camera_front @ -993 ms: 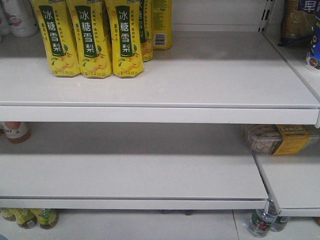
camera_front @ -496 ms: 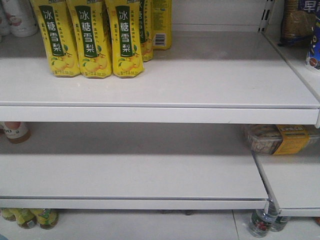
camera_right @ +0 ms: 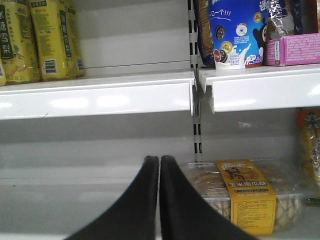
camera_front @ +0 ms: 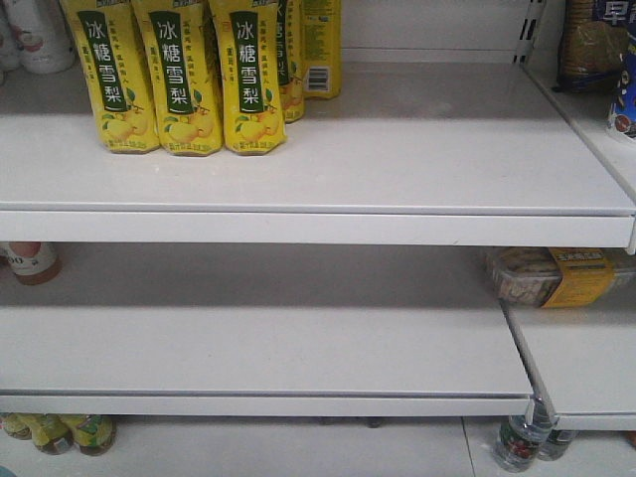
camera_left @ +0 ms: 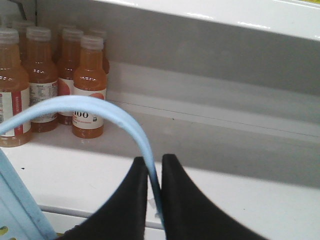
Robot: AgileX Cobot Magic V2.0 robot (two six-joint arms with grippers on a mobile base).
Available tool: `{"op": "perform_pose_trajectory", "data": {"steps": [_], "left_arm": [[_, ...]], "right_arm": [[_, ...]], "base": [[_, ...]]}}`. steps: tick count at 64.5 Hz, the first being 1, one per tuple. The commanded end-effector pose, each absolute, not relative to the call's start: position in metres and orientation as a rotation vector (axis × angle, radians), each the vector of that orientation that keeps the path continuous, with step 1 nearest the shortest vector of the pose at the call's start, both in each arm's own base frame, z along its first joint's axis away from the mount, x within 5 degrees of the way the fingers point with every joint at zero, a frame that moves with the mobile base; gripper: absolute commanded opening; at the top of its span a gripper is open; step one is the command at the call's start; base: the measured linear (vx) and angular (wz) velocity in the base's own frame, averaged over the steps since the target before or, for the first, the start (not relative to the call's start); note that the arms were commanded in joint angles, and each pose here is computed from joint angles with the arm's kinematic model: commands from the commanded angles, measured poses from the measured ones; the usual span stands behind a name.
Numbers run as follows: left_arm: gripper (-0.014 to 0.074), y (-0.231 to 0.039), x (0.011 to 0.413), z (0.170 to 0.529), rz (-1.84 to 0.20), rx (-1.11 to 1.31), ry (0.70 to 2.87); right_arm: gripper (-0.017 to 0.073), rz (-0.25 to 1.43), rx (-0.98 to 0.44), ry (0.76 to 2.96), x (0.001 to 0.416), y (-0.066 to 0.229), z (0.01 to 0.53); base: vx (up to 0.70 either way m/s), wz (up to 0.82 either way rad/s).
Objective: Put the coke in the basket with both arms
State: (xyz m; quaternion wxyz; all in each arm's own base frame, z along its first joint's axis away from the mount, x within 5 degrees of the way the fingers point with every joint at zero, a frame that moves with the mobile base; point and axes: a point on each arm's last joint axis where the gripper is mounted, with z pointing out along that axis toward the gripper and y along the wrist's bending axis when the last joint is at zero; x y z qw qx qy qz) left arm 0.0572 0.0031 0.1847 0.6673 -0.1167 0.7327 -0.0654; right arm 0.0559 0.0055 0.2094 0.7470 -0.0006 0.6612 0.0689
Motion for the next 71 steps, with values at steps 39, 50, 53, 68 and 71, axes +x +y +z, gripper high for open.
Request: {"op": "perform_pose_trajectory", "data": {"steps": [39,50,53,68,71], "left_arm": [[-0.0006,0.004,0.0556,0.2024,-0.088,-0.186,1.474],[-0.0006,0.004,0.0556,0.2024,-0.088,-0.186,1.474],[-0.0006,0.004,0.0556,0.2024,-0.088,-0.186,1.474],[-0.0006,0.004,0.0556,0.2024,-0.088,-0.186,1.474],[-0.0006,0.004,0.0556,0.2024,-0.088,-0.186,1.474]], "right_arm": [[-0.0005,0.147,-0.014,1.361,0.0536,0.0059,0.2137],[-0.0005,0.147,-0.014,1.361,0.0536,0.0059,0.2137],[-0.0005,0.147,-0.014,1.361,0.0536,0.0059,0.2137],[-0.0005,0.147,-0.014,1.361,0.0536,0.0059,0.2137],[-0.0005,0.147,-0.014,1.361,0.0536,0.0059,0.2137]], "base": [[0.0,0.0],[0.0,0.0],[0.0,0.0],[0.0,0.0],[0.0,0.0]]}}
